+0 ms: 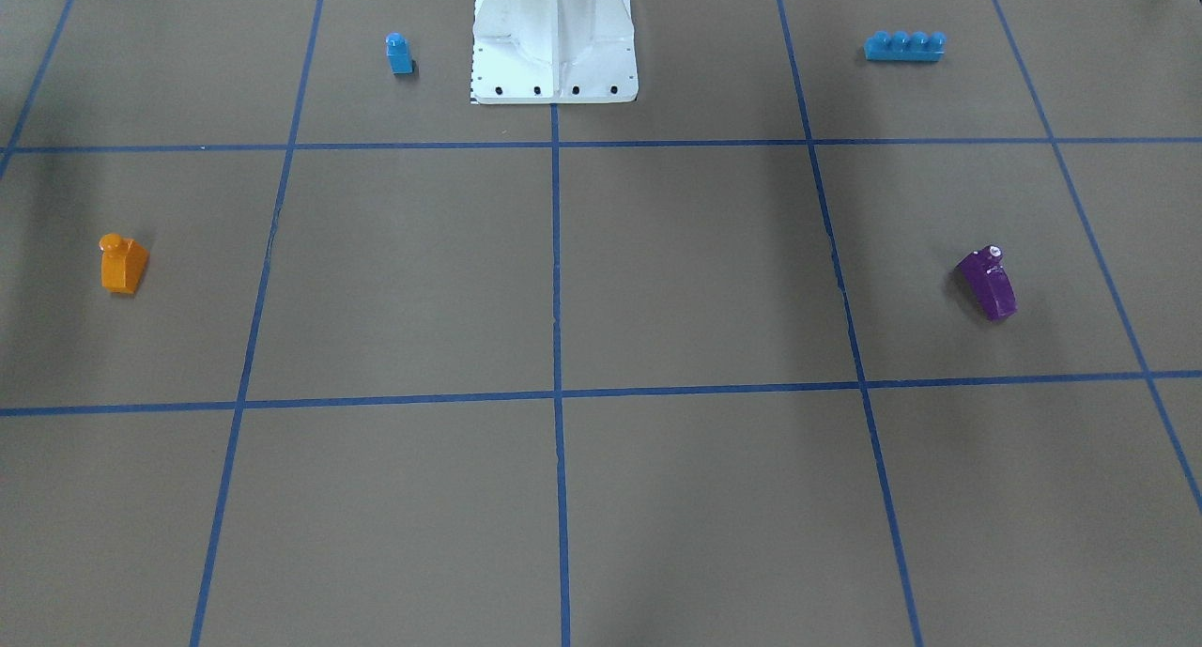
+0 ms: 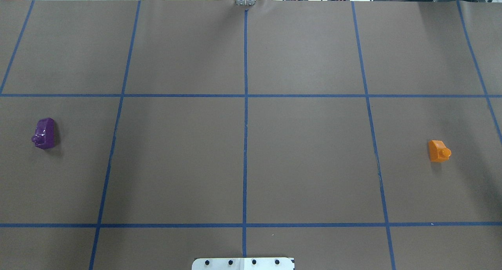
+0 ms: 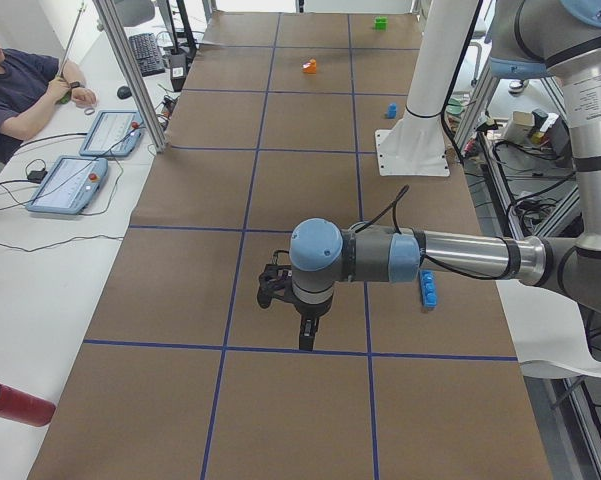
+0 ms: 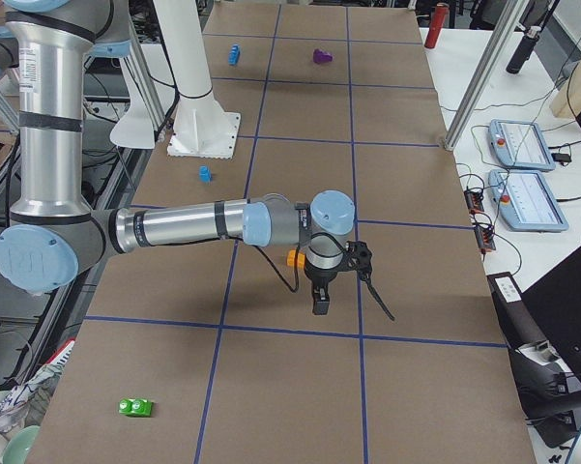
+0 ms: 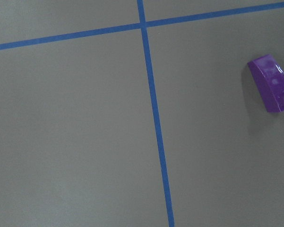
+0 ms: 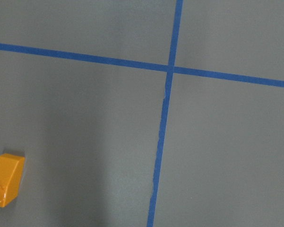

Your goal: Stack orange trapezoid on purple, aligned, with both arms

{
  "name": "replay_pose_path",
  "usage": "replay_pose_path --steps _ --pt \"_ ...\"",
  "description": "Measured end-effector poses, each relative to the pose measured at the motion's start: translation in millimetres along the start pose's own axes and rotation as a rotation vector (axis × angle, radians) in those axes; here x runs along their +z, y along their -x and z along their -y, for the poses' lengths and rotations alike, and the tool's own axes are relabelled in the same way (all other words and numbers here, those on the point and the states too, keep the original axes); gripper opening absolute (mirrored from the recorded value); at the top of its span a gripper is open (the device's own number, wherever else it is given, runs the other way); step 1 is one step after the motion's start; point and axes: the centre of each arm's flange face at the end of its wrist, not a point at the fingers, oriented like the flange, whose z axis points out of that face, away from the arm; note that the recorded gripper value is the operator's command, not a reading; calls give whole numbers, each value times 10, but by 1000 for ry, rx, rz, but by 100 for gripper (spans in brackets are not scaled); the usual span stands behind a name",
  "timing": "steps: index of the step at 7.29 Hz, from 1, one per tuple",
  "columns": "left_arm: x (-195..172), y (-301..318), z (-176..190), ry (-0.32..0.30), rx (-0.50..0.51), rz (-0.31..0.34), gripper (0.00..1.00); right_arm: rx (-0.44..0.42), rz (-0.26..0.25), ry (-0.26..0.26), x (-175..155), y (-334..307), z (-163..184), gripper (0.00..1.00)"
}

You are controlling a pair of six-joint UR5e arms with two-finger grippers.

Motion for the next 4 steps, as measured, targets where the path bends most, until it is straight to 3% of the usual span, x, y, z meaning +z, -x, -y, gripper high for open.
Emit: replay_pose_path --steps 4 --pt "-41 -33 57 -47 51 9 100 -4 0 -1 -4 18 13 100"
